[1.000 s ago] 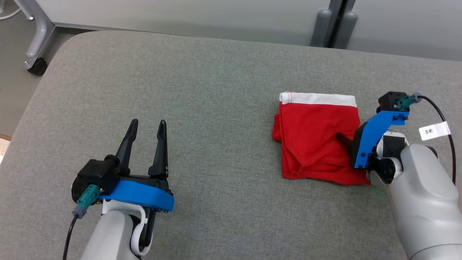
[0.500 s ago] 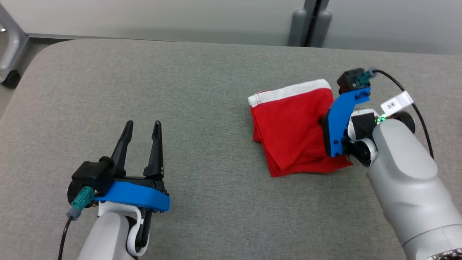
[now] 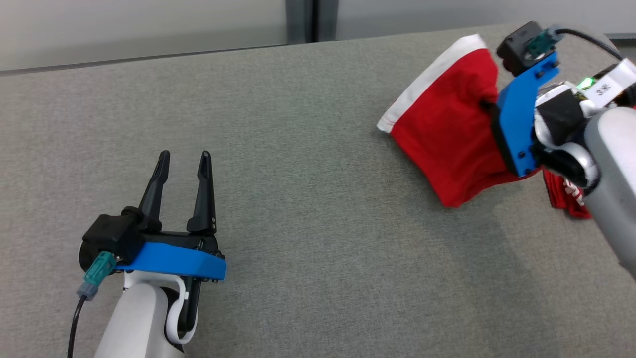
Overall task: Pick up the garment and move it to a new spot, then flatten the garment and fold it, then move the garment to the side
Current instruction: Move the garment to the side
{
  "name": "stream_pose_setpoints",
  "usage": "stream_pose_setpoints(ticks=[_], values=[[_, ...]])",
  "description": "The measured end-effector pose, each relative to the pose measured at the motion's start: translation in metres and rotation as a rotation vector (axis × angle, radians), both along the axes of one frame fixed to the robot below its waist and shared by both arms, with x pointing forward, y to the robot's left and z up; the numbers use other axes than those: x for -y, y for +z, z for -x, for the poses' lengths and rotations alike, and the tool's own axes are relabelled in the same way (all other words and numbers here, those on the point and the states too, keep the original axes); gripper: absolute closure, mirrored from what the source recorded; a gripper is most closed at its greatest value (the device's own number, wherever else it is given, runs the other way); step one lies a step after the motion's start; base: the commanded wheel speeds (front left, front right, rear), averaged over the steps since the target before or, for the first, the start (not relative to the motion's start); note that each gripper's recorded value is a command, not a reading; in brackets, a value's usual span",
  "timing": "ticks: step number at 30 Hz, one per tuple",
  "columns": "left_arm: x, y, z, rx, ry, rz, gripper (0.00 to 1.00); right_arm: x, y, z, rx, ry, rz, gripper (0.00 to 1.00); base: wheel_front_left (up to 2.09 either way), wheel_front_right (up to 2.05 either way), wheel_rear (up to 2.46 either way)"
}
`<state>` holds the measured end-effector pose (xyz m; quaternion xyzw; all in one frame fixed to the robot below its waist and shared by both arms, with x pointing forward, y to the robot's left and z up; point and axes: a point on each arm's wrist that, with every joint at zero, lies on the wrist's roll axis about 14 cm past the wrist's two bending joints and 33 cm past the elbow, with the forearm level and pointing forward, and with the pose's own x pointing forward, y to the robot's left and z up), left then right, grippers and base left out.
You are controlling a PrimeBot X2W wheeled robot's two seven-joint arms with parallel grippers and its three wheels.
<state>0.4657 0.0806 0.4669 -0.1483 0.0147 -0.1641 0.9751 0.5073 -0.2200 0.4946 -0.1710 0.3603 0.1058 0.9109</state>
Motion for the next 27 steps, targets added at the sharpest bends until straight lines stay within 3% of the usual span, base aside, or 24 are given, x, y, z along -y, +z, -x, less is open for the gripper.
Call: stream_pose_setpoints(ticks=[9, 16, 27], values=[[0.027, -0.019, -0.021, -0.015, -0.090, -0.010, 0.00, 0.092, -0.004, 0.008, 0.003, -0.155, 0.105, 1.00, 0.00, 0.00, 0.00], [0.031, -0.030, -0.033, -0.011, -0.124, -0.028, 0.00, 0.169, -0.012, 0.024, -0.033, -0.253, 0.300, 1.00, 0.00, 0.00, 0.00], [0.030, -0.058, -0.052, -0.027, -0.170, -0.078, 0.00, 0.228, -0.038, 0.031, 0.013, -0.274, 0.527, 1.00, 0.00, 0.00, 0.00]])
